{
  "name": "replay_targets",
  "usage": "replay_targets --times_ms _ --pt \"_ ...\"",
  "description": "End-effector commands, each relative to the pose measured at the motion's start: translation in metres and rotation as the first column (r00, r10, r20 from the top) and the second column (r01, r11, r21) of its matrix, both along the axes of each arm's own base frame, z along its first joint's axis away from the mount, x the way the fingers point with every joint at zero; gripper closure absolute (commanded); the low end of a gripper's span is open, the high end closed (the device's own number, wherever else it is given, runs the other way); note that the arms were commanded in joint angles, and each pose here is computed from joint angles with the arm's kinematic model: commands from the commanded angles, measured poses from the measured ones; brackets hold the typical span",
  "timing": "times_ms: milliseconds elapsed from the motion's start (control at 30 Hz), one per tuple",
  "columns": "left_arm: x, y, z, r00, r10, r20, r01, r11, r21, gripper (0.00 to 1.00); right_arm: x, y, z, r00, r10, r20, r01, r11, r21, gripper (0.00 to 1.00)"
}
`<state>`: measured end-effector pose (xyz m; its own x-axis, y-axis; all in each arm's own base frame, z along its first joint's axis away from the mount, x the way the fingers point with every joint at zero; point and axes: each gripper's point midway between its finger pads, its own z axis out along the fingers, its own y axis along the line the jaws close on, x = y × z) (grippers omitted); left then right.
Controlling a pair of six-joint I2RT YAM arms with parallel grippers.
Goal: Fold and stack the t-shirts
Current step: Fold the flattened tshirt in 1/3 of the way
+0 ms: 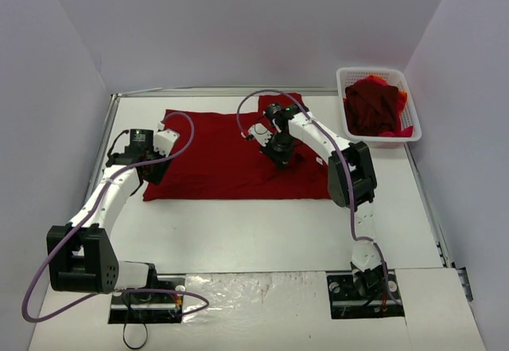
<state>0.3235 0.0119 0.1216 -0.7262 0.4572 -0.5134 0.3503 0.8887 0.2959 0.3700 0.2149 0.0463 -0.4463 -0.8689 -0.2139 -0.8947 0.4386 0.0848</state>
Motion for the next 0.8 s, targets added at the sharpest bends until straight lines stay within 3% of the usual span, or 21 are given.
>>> replay_targets --times_ms 0,767 --pt "0.002 -0.001 0.009 0.999 0.009 0.041 -0.009 1.0 -0.004 0.55 0.009 0.006 0.026 0.998 -0.013 0.065 0.012 1.0 0.015 1.0" --pt "0.001 -0.003 -0.005 1.0 0.001 -0.005 -0.001 1.0 -0.008 0.55 0.032 0.031 0.002 0.994 0.037 0.105 -0.035 0.999 -0.019 0.99"
